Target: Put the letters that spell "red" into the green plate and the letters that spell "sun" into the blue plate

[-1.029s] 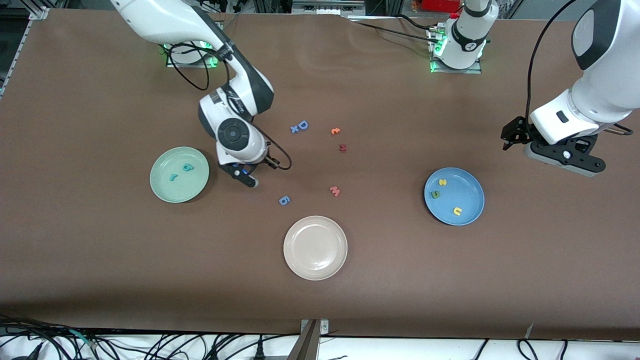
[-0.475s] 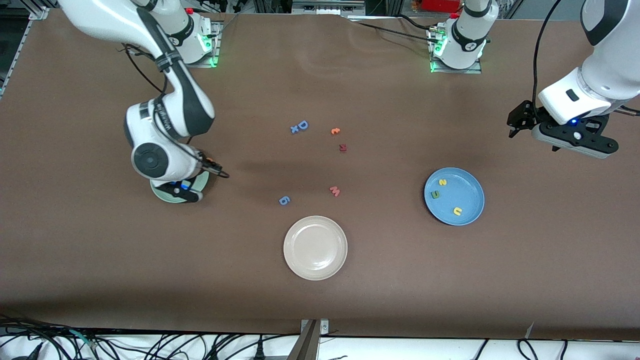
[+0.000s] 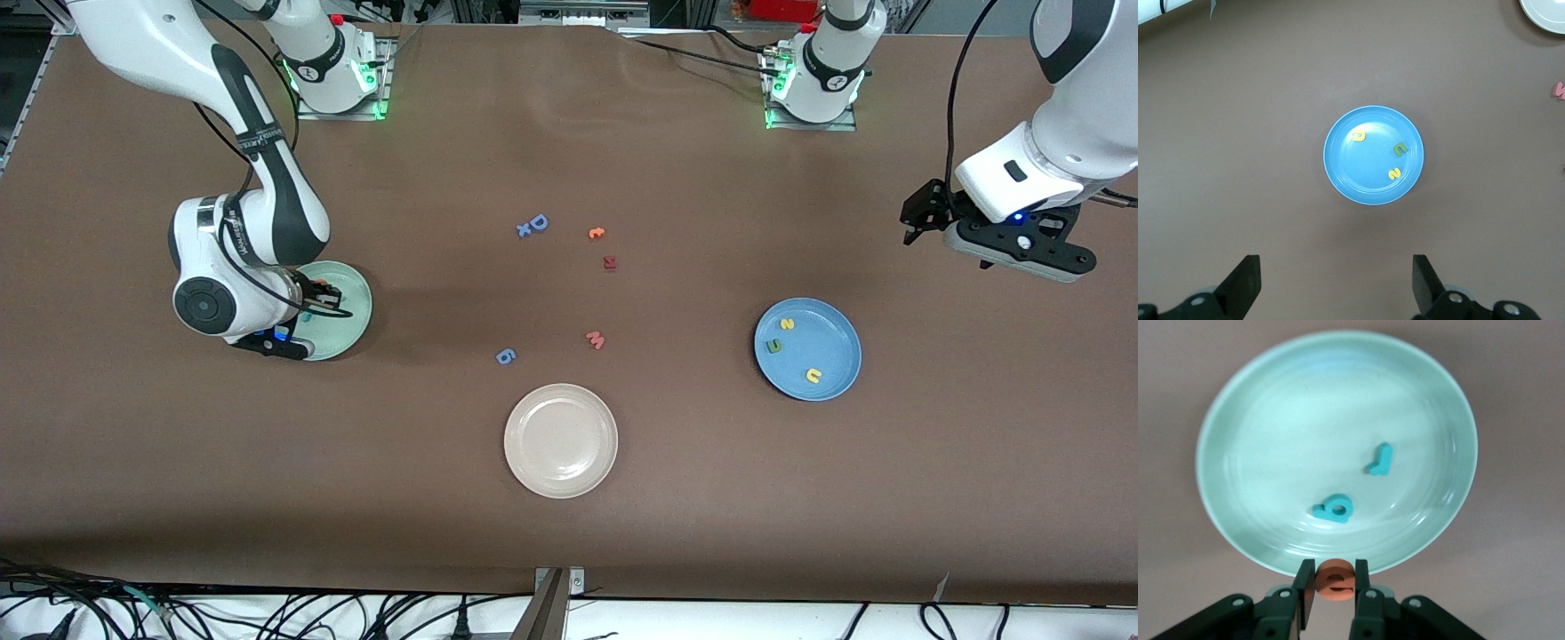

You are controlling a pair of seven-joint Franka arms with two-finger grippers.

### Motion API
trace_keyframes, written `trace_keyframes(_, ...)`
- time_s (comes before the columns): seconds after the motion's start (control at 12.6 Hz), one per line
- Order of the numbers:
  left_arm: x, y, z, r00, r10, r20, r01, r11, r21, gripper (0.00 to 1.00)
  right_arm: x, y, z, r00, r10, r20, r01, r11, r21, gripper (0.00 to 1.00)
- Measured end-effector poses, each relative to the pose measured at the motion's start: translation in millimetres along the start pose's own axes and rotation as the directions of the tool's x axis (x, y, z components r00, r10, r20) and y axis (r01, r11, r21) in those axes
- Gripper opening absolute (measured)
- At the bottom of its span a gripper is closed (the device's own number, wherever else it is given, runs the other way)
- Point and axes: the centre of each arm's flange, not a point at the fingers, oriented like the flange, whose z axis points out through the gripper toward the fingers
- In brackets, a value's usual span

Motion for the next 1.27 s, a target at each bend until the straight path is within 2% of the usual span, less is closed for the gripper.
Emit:
trace_keyframes(0.48, 0, 1, -12, 1.000, -0.006, -0.009, 0.006, 1.000, -0.009, 1.00, 7, 34, 53, 0.999, -0.038, 0.006, 0.038, 0.999, -0.001, 0.28)
trace_keyframes(0.63, -2, -1, -17, 0.998, -0.056, -0.001, 0.056, 0.998, -0.031, 1.00, 8, 35, 54, 0.999, -0.041, 0.002, 0.041, 0.999, 0.000, 0.28)
trace_keyframes(0.71, -2, -1, -17, 0.996, -0.084, 0.002, 0.084, 0.996, -0.032, 1.00, 8, 35, 53, 0.999, -0.041, 0.000, 0.041, 0.999, 0.000, 0.33)
trace_keyframes(0.79, -2, 0, -17, 0.995, -0.100, 0.004, 0.100, 0.994, -0.032, 1.00, 8, 34, 53, 0.999, -0.042, -0.003, 0.042, 0.999, 0.001, 0.45)
trace_keyframes(0.95, -4, 0, -17, 0.993, -0.114, 0.019, 0.115, 0.993, -0.034, 1.00, 9, 34, 47, 0.999, -0.042, -0.017, 0.042, 0.999, 0.006, 0.63)
trace_keyframes(1.19, -8, -1, -23, 0.991, -0.127, 0.039, 0.128, 0.991, -0.039, 1.00, 6, 36, 12, 0.998, -0.041, -0.055, 0.042, 0.999, 0.019, 0.97)
trace_keyframes(1.27, -8, -2, -25, 0.990, -0.139, 0.037, 0.141, 0.989, -0.050, 1.00, 3, 37, -9, 0.997, -0.041, -0.058, 0.043, 0.999, 0.021, 0.99)
